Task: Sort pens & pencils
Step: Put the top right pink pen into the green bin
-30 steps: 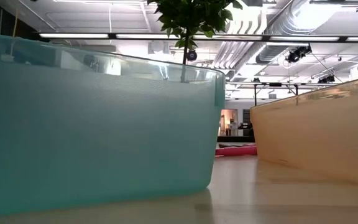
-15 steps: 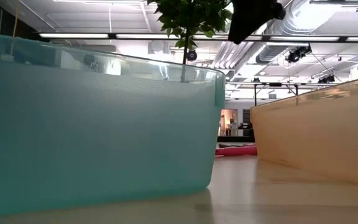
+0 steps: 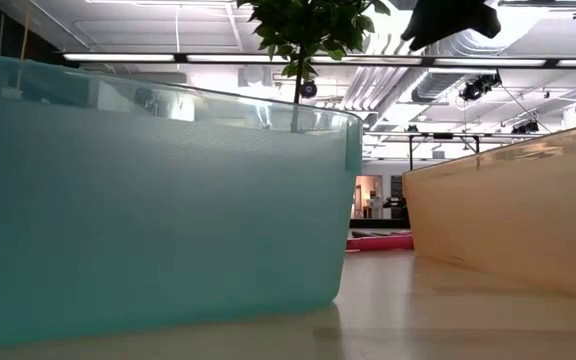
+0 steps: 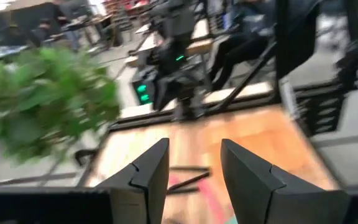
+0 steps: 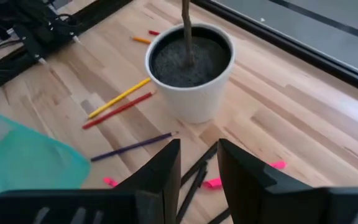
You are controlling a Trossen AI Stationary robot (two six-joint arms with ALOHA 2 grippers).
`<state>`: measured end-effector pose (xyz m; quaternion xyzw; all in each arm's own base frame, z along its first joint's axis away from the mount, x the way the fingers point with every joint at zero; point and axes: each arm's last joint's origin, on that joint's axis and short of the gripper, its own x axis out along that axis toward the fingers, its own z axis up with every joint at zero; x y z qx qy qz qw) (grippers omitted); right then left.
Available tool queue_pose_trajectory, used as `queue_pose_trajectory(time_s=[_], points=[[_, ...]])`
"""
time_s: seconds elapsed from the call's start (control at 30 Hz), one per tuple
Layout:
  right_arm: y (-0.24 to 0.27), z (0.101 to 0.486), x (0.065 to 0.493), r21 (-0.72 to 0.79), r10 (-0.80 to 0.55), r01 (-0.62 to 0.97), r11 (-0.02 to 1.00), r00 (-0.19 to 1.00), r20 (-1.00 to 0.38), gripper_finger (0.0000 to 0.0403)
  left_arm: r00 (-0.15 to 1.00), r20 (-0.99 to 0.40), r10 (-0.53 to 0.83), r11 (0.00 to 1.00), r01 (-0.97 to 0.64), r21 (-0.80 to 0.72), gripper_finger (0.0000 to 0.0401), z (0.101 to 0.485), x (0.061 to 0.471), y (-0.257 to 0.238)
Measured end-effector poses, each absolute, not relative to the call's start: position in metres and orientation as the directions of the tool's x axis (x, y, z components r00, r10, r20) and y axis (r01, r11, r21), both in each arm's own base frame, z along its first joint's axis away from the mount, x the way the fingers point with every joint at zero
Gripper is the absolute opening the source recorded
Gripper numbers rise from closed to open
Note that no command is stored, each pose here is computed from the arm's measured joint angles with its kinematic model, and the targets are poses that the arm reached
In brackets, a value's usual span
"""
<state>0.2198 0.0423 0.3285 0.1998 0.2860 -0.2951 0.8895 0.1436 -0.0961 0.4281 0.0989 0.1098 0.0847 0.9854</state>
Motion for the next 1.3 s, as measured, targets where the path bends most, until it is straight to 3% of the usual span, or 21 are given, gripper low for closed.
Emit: queue_pose_trajectory(time_s=[0.2,0.47,0.77,1.0,1.3], points=[[0.043,0.329,0.216,0.176,-0.382,0.61,0.772,0.668,-0.639,0.0096,0.976,-0.18,0.122,0.981,-0.091,0.169,0.0134,0.423,0.172,-0.123],[0.043,0.329,0.213,0.162,-0.365,0.593,0.789,0.664,-0.653,0.0096,0.981,-0.151,0.118,0.945,-0.064,0.321,0.0134,0.413,0.2,-0.147],[0.043,0.329,0.214,0.166,-0.354,0.584,0.795,0.668,-0.655,0.0096,0.985,-0.133,0.11,0.943,-0.061,0.328,0.0134,0.414,0.203,-0.15],[0.043,0.329,0.214,0.158,-0.353,0.575,0.802,0.671,-0.652,0.0096,0.988,-0.139,0.068,0.977,-0.038,0.209,0.0134,0.414,0.203,-0.151],[0.044,0.329,0.214,0.167,-0.337,0.567,0.806,0.673,-0.659,0.0096,0.986,-0.14,0.094,0.944,-0.044,0.328,0.0134,0.414,0.208,-0.144]])
